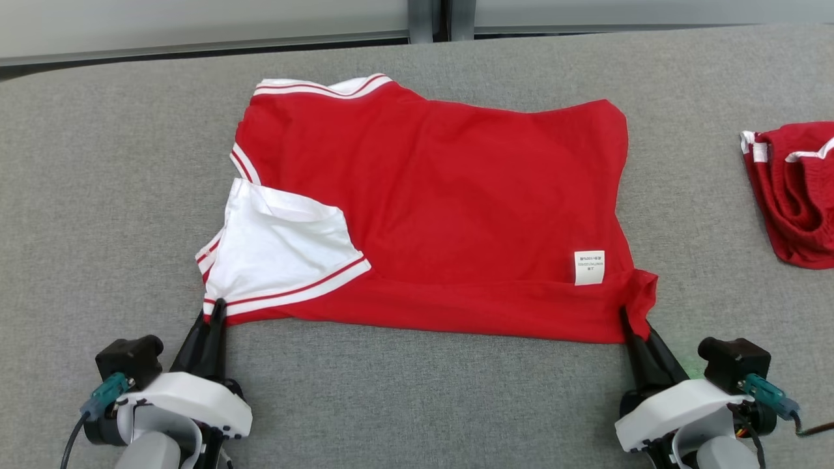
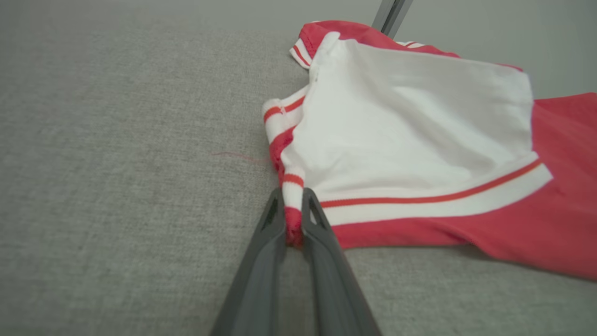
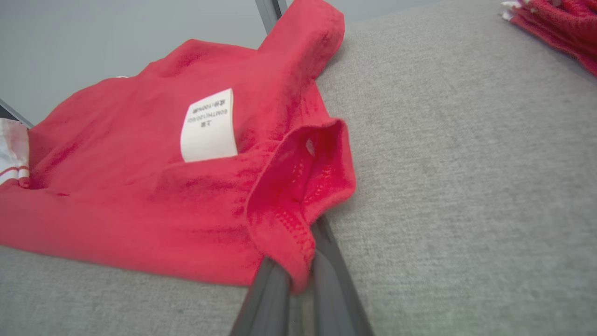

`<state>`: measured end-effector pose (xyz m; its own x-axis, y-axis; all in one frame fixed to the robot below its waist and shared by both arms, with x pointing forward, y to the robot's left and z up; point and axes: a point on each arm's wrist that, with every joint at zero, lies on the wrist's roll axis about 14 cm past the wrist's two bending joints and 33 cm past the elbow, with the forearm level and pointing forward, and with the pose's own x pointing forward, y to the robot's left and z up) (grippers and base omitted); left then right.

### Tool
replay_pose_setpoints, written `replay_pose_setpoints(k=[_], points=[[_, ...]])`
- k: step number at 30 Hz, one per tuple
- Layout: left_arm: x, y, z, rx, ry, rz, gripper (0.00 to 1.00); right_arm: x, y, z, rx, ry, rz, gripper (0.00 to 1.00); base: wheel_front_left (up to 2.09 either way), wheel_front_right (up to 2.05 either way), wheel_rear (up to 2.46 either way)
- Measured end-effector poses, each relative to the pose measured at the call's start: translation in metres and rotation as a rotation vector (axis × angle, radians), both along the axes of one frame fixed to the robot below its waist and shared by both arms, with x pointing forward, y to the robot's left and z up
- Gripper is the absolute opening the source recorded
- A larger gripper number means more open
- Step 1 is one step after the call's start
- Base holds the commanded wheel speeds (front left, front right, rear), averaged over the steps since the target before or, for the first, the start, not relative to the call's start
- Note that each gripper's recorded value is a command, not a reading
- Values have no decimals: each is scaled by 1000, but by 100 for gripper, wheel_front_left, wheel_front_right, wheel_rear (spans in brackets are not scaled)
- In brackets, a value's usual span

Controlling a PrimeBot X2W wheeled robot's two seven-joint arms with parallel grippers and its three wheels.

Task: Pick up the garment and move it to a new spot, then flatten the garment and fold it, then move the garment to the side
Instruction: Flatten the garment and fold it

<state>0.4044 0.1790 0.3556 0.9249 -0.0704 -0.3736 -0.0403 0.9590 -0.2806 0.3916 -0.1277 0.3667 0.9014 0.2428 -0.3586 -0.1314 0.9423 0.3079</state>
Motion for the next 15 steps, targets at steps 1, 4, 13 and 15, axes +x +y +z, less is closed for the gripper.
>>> replay_pose_setpoints(k=[1, 4, 13, 15], points=[[-1, 0, 2, 1, -4, -1, 0, 0, 0, 2, 3, -7, -1, 0, 0, 0, 0], [-12, 6, 5, 8, -12, 7, 0, -3, -2, 8, 16, -28, -9, 0, 0, 0, 0], [-63, 18, 7, 20, 46, 13, 0, -39, -18, 13, 0, -8, -25, 0, 0, 0, 0], [-75, 17, 5, 13, 75, 16, 0, -50, -21, 10, -5, 16, -28, 0, 0, 0, 0]])
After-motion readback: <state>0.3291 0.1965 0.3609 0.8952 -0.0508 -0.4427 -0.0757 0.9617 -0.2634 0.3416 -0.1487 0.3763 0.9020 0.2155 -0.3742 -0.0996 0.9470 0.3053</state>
